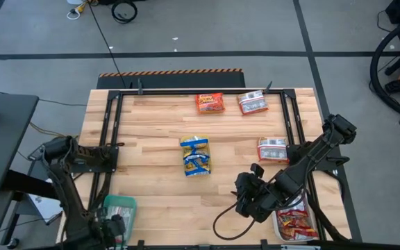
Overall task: Sort Maruchan noodles
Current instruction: Put the orange noodle pack into the green bin
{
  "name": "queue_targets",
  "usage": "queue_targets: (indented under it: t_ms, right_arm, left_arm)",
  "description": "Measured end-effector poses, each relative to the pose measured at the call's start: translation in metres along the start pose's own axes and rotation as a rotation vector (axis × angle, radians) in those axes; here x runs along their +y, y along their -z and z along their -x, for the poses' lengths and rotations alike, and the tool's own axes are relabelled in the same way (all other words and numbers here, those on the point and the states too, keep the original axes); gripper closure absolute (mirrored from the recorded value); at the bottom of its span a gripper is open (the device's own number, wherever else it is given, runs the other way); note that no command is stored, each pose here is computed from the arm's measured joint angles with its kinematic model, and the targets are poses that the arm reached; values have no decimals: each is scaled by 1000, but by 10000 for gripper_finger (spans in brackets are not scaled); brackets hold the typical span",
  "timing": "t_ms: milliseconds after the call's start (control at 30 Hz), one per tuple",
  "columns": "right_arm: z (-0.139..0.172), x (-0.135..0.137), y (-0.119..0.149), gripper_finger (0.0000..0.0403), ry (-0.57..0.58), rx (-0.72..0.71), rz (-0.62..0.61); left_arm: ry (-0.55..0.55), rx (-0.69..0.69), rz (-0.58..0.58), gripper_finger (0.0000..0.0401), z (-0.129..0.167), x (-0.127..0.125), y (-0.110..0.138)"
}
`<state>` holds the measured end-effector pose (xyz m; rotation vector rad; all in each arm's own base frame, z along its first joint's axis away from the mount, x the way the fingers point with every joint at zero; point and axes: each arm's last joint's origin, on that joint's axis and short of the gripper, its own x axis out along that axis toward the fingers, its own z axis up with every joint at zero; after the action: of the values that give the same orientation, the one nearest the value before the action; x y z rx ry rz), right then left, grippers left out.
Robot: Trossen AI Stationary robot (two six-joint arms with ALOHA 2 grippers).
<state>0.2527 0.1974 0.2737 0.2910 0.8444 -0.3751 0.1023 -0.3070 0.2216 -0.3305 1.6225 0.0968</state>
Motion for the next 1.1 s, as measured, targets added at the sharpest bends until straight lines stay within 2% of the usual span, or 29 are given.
queue_targets:
  t_ms: [133, 233, 367, 500, 733, 1100]
  right_arm:
    - [0, 0, 0, 216, 0, 0, -1]
    - [0, 0, 0, 216, 0, 0, 3]
    - [0, 0, -1, 216, 2, -2, 2]
    - [0, 1, 0, 216, -5, -4, -1]
    - [4, 4, 5, 216, -24, -4, 10]
    - [5, 5, 6, 216, -26, -5, 56]
  left_arm:
    - [17, 45, 191, 259, -4, 6, -11]
    - [34, 53, 299, 259, -1, 12, -22]
    - [89, 110, 427, 259, -13, 19, -35]
    - [116, 201, 488, 259, -29, 25, -38]
    - [125, 285, 538, 259, -29, 25, -44]
    - [6, 368, 699, 259, -36, 35, -58]
